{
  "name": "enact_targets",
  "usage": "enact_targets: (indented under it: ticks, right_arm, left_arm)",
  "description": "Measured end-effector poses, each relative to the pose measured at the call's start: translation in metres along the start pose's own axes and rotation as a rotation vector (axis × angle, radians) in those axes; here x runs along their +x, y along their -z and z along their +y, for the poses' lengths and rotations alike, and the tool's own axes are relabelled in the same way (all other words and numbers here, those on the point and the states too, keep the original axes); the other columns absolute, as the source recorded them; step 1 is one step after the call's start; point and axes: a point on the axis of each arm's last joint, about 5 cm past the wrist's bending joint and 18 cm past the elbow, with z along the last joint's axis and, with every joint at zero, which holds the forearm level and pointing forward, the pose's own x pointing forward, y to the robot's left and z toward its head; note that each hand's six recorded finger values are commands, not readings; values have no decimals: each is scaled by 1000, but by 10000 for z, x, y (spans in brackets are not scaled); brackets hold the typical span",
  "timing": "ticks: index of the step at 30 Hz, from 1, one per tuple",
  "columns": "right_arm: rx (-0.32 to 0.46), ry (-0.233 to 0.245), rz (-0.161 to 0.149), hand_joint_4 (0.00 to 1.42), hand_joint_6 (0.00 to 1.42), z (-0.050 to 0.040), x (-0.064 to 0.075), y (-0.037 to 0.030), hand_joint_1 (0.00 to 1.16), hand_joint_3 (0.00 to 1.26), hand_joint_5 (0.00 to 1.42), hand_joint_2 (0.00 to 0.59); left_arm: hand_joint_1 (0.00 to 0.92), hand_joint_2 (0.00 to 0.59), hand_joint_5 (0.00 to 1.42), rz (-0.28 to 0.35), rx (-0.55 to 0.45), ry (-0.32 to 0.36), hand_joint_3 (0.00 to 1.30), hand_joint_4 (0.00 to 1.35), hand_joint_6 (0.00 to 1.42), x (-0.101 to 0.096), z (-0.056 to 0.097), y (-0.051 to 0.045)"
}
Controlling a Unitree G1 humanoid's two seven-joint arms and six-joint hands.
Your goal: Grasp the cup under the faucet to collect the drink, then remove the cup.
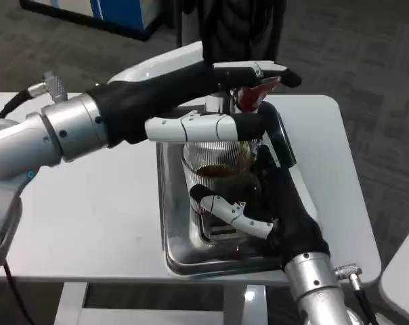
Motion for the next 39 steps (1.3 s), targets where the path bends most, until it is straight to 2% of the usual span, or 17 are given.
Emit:
enact_targets:
  ticks: [13,16,20,24,29,35,39]
  right_arm:
    - [2,0,1,196,214,-4,-9,-10,750,0,209,157]
    - [2,-2,0,196,214,-4,-10,-13,750,0,209,157]
    - [3,-8,-2,196,214,-1,-9,-17,750,0,209,157]
    - [3,-11,-3,196,214,0,-10,-19,750,0,209,157]
    - [3,-13,-2,196,214,-2,-12,-20,750,0,209,157]
    - [3,-15,-4,196,214,-8,-11,-24,750,0,209,157]
    - [2,-13,-5,196,214,-13,-9,-24,750,0,209,157]
  left_arm:
    - [0,80,77,6,-8,-19,179,62,0,-6,-15,-13]
    - [0,73,24,11,-15,-36,129,4,0,-25,-41,-17]
    - [0,68,0,24,1,-72,13,0,0,-54,-92,-35]
    - [0,76,0,34,22,-110,0,0,0,-70,-140,-49]
    - [0,77,0,49,37,-176,0,0,0,-104,-200,-36]
    - [0,80,0,106,-24,-328,0,0,0,-291,-312,65]
    - [0,84,0,167,-124,-456,0,0,0,-449,-357,135]
